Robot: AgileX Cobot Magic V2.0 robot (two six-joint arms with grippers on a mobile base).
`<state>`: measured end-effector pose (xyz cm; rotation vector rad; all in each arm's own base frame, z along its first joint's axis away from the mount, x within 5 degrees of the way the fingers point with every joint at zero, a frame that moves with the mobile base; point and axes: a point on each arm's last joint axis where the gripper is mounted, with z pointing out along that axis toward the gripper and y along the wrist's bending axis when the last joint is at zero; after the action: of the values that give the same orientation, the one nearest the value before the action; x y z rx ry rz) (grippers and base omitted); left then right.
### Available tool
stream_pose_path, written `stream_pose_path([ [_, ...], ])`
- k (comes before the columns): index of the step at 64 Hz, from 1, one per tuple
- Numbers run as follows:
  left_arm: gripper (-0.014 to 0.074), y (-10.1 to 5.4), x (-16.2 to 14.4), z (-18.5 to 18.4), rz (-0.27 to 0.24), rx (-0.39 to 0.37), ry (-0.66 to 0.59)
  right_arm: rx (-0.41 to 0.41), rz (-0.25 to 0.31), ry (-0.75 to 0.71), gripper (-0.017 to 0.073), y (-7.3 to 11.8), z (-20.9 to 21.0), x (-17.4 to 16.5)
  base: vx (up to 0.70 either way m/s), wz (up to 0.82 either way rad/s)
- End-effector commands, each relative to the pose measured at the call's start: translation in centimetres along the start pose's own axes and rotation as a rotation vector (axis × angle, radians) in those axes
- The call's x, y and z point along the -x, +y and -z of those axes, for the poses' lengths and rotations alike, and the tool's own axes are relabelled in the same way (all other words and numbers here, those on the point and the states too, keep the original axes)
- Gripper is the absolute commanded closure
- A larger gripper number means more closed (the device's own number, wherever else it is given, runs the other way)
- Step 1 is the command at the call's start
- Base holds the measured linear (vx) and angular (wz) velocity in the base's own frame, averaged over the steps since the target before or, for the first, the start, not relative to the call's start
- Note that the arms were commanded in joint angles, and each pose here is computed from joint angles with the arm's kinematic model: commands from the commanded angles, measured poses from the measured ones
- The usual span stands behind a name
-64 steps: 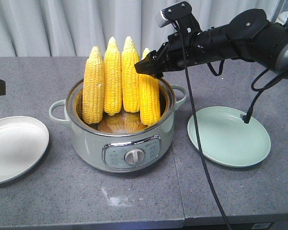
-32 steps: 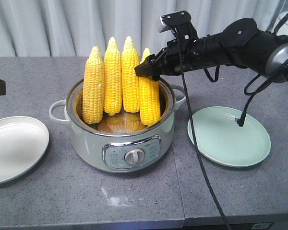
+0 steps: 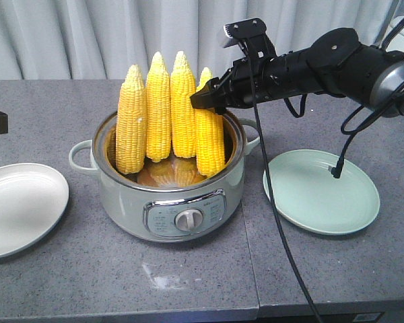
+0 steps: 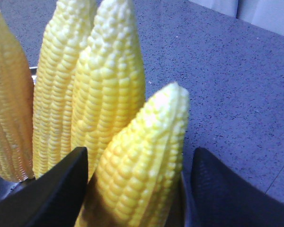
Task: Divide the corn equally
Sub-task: 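Close the right gripper on the corn cob and lift it out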
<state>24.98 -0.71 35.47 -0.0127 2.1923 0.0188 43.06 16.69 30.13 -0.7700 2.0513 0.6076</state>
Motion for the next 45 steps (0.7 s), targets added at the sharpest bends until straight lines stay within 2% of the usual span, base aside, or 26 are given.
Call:
stream_pose_path([
  [1, 0.0028, -0.1, 1.8, 1.2, 0.009, -0.012, -0.121, -0.019, 0.013, -0.106, 0.0205, 0.8, 2.4, 2.6, 0.0, 0.0],
  [14, 0.0028, -0.1, 1.8, 1.2, 0.009, -0.012, -0.121, -0.019, 0.013, -0.106, 0.0333, 0.8, 2.4, 2.7, 0.0, 0.0],
  [19, 0.0028, -0.1, 1.8, 1.2, 0.009, -0.012, -0.121, -0.02, 0.015, -0.111, 0.0356, 0.9, 2.6, 2.8, 0.0, 0.0],
  [45, 0.0028, -0.1, 1.8, 1.2, 0.009, -0.012, -0.121, -0.061, 0.059, -0.219, 0.0356, 2.4, 6.8, 5.5, 0.0, 0.0],
])
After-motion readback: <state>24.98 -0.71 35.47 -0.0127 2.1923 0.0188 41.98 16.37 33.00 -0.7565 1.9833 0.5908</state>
